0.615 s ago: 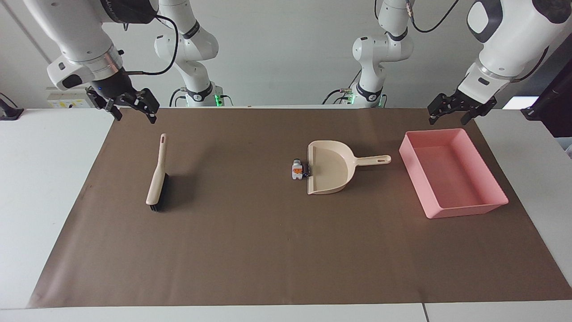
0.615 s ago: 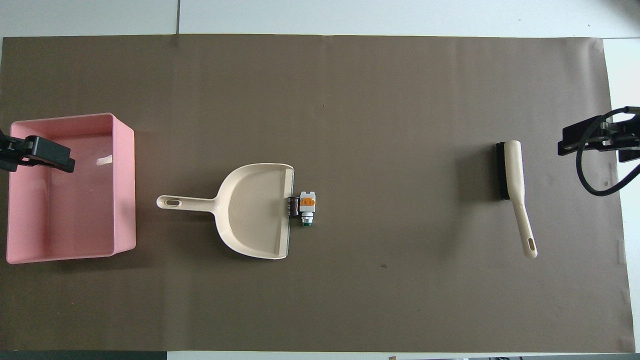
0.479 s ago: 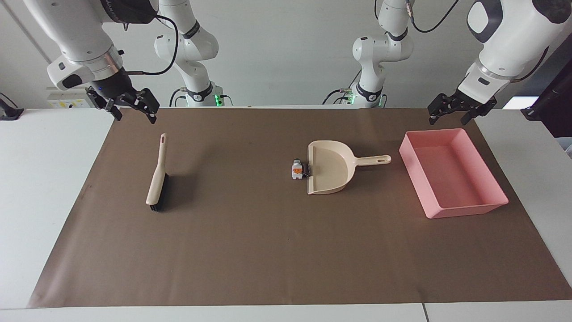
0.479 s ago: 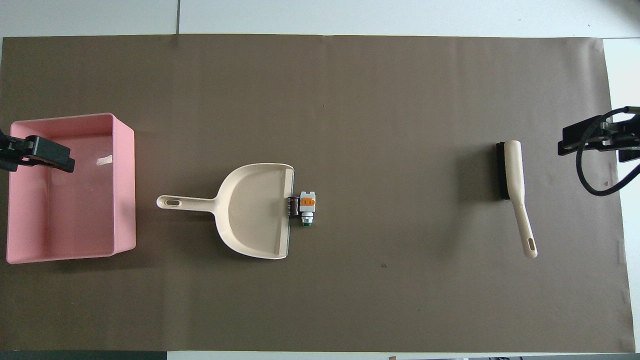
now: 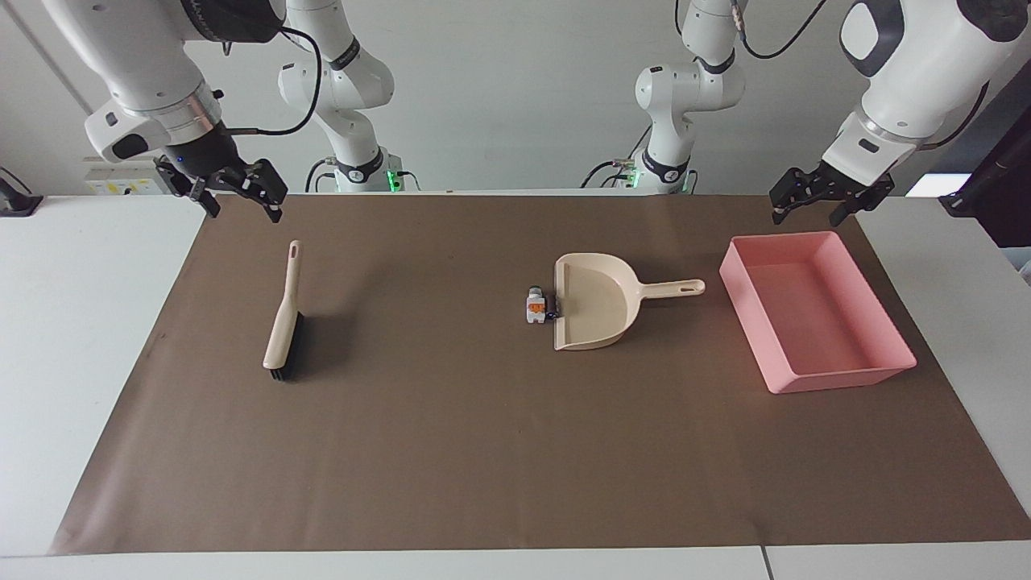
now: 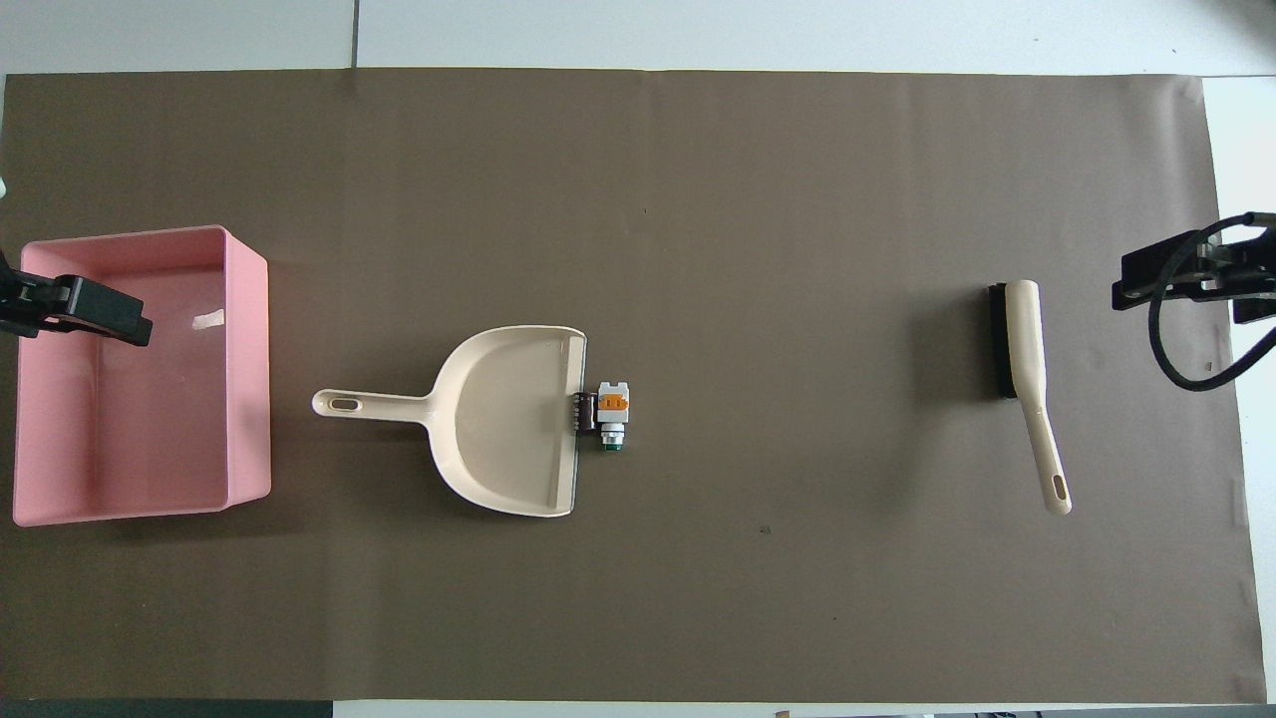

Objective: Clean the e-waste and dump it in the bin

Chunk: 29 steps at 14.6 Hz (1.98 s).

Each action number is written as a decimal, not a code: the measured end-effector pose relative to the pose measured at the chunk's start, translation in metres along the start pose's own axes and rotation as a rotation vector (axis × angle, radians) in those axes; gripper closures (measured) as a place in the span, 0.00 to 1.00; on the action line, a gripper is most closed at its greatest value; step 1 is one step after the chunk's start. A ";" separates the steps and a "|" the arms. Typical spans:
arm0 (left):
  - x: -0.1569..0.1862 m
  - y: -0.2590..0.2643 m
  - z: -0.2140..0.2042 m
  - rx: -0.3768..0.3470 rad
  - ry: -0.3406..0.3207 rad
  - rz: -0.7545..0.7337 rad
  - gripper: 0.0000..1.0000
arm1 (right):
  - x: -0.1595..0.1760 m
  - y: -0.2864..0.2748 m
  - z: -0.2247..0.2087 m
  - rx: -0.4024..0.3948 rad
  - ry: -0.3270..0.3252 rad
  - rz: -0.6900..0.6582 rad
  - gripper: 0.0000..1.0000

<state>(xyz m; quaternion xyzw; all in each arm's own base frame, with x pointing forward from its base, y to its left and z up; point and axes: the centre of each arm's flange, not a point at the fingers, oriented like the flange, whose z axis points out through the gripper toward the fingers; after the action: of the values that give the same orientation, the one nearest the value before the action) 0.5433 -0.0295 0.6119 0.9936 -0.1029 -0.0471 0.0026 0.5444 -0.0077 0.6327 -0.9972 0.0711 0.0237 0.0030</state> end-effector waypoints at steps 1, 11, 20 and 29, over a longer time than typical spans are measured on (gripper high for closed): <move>0.000 0.000 0.000 0.000 0.000 0.064 0.03 | 0.000 0.000 0.001 0.000 -0.002 0.000 0.00; 0.005 0.013 -0.001 0.014 0.019 0.827 0.04 | -0.007 0.006 0.093 0.015 0.078 0.004 0.00; 0.020 0.103 0.078 0.142 -0.117 1.248 0.05 | -0.031 0.058 0.235 0.009 0.031 -0.083 0.00; 0.010 0.190 0.203 0.314 -0.215 1.408 0.10 | -0.053 0.074 0.290 0.015 -0.012 -0.086 0.00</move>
<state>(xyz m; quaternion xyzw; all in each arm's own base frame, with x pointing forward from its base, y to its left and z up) 0.4949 -0.2167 0.4117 0.6706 -0.7227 -0.1161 -0.1203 0.4677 -0.0702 0.3451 -0.9991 0.0281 0.0289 0.0119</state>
